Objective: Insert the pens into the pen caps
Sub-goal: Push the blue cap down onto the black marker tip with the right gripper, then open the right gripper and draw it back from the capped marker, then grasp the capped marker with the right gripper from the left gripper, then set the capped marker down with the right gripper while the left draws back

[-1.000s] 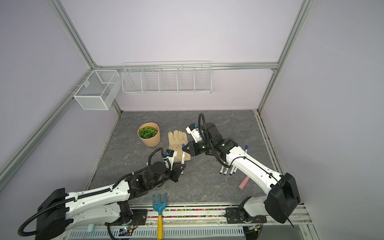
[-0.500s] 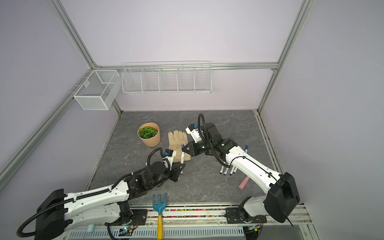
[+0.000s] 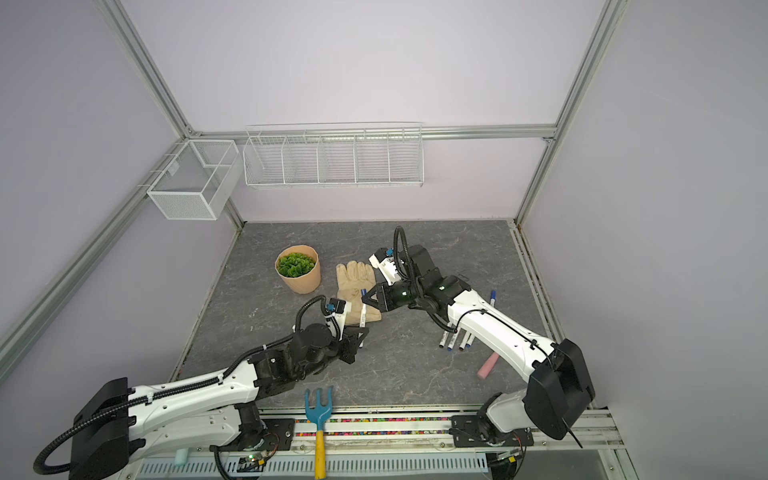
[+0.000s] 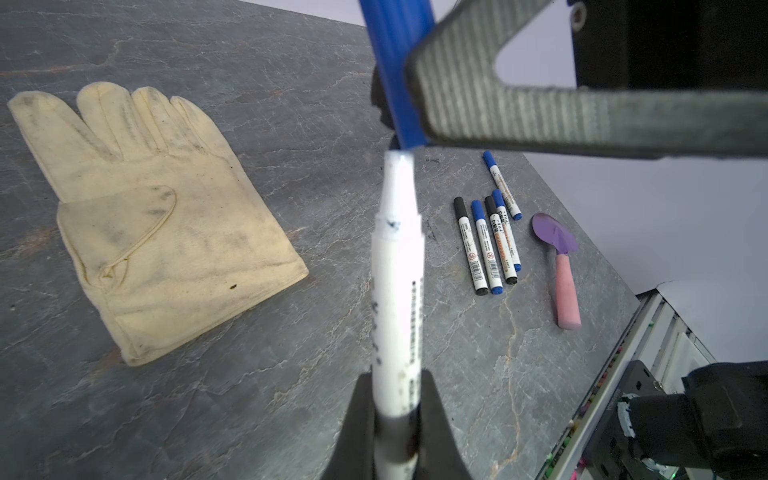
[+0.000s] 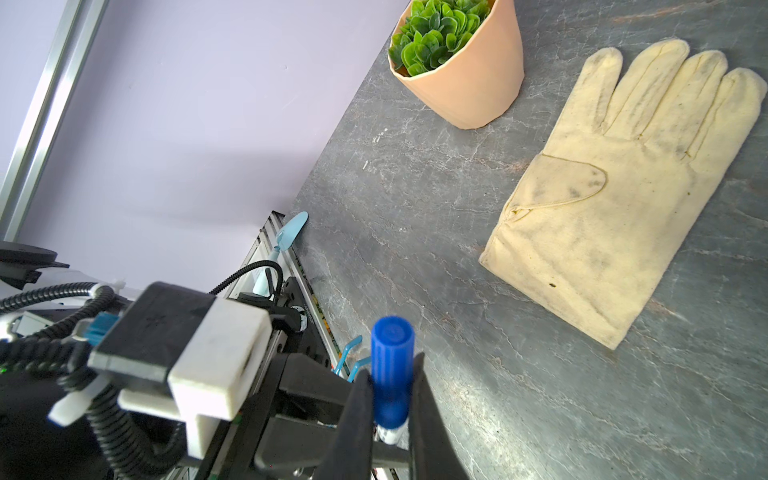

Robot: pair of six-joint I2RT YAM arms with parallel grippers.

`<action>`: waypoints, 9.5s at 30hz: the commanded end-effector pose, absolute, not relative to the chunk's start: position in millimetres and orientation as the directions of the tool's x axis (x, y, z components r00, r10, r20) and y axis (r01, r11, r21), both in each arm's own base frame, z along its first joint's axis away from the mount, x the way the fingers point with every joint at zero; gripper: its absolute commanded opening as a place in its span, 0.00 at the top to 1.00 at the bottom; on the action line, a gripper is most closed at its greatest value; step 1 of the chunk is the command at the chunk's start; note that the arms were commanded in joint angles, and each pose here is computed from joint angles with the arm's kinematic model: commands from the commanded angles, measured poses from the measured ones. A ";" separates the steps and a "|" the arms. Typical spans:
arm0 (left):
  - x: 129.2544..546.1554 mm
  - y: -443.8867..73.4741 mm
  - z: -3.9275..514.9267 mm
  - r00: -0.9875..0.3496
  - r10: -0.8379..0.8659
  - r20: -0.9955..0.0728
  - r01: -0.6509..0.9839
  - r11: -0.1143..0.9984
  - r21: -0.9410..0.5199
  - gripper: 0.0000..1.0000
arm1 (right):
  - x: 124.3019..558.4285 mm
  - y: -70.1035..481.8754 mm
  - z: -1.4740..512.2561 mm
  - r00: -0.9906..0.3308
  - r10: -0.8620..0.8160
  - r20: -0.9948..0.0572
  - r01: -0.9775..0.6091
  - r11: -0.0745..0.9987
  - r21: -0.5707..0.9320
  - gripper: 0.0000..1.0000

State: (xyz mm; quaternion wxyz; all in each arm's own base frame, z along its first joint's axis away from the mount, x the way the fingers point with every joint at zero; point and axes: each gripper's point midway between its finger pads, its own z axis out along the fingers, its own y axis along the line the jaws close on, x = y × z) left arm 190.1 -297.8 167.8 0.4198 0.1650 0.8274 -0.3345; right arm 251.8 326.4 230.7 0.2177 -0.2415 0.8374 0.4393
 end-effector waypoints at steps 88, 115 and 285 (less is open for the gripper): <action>231.3 -307.0 324.8 -0.203 -0.289 -0.935 0.669 0.657 -0.348 1.00 | 196.0 308.8 235.8 -0.626 -0.381 -0.681 -0.766 0.467 0.442 0.90; 201.0 -324.7 248.8 -0.187 -0.026 -0.982 0.713 0.684 -0.154 1.00 | 227.1 271.4 271.9 -0.540 -0.285 -0.792 -0.733 0.621 0.277 0.54; 227.6 -172.5 185.7 -0.365 -0.310 -0.878 0.163 0.907 -0.388 0.41 | 296.8 102.9 33.5 -0.945 0.293 -0.146 0.280 0.954 0.106 0.63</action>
